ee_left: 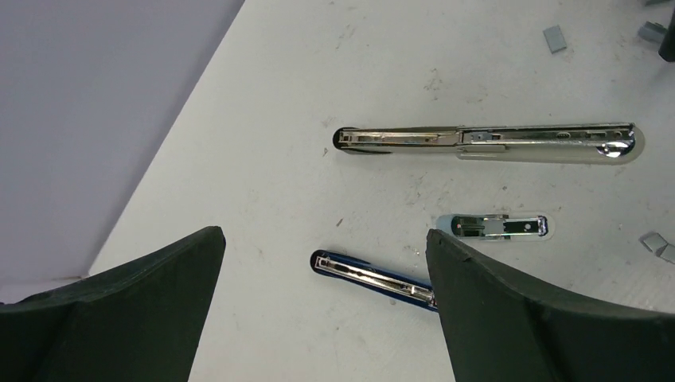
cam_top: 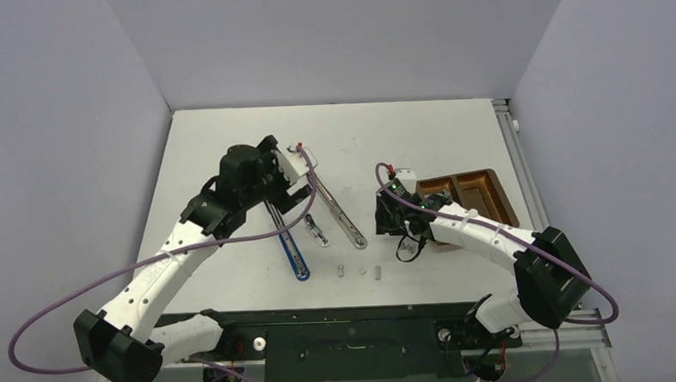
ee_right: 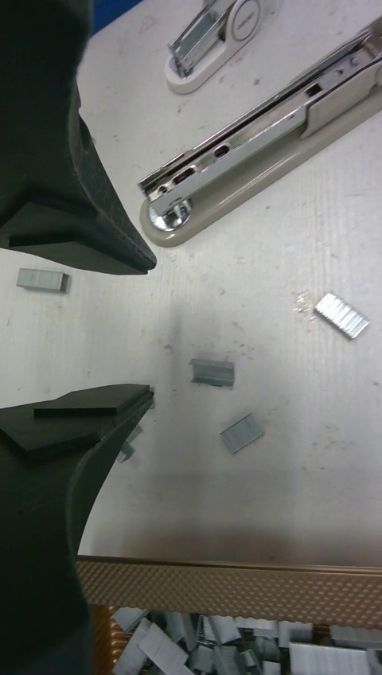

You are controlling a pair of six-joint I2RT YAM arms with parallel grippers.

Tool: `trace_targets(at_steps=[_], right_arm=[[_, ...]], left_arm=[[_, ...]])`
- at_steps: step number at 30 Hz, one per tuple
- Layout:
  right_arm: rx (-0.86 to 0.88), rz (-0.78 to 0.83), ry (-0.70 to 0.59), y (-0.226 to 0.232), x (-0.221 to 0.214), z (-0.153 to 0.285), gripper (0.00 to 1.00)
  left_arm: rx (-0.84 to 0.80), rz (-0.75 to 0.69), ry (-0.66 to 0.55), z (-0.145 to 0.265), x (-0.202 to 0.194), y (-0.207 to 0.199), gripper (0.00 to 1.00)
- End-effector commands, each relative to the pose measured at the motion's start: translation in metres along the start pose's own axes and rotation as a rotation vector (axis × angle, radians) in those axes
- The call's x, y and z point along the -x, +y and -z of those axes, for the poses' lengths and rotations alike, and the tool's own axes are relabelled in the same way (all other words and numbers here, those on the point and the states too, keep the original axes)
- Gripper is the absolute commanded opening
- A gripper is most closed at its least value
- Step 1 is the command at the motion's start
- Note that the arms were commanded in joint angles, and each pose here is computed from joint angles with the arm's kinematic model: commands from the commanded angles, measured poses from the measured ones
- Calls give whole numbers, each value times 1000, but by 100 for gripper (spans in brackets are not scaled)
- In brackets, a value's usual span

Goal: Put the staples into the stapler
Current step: Pick up the staple from the center of the board.

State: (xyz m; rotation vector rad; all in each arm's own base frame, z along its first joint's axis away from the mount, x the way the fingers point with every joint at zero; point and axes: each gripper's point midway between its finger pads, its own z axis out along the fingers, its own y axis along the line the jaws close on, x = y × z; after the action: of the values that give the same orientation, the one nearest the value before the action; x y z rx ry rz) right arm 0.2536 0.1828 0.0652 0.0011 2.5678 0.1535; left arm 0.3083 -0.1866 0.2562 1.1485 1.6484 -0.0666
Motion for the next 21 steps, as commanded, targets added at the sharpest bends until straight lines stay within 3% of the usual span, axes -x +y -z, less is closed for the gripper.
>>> trace_targets(at_steps=[1,6,9,12,16,19,21], right_arm=[[6,-7,-100,20,42,-4,53],[27,-52,-104,35,66,-20,54],[9,-72,-102,39,74,-29,50],[-7,-88,-88,40,75,-34,42],[-30,-52,-113,38,67,-22,41],[-15,-4,-117,36,49,-9,48],[29,-17,-89,34,34,-3,66]], left_arm=[[96,251,125,2,-11,43,96],[209,494,316,20,-59,92,96],[282,603,416,38,-95,112,96],[333,727,428,65,-129,127,96],[378,769,393,92,-157,131,96],[398,781,420,101,-176,122,96],[402,792,435,97,-187,116,96]])
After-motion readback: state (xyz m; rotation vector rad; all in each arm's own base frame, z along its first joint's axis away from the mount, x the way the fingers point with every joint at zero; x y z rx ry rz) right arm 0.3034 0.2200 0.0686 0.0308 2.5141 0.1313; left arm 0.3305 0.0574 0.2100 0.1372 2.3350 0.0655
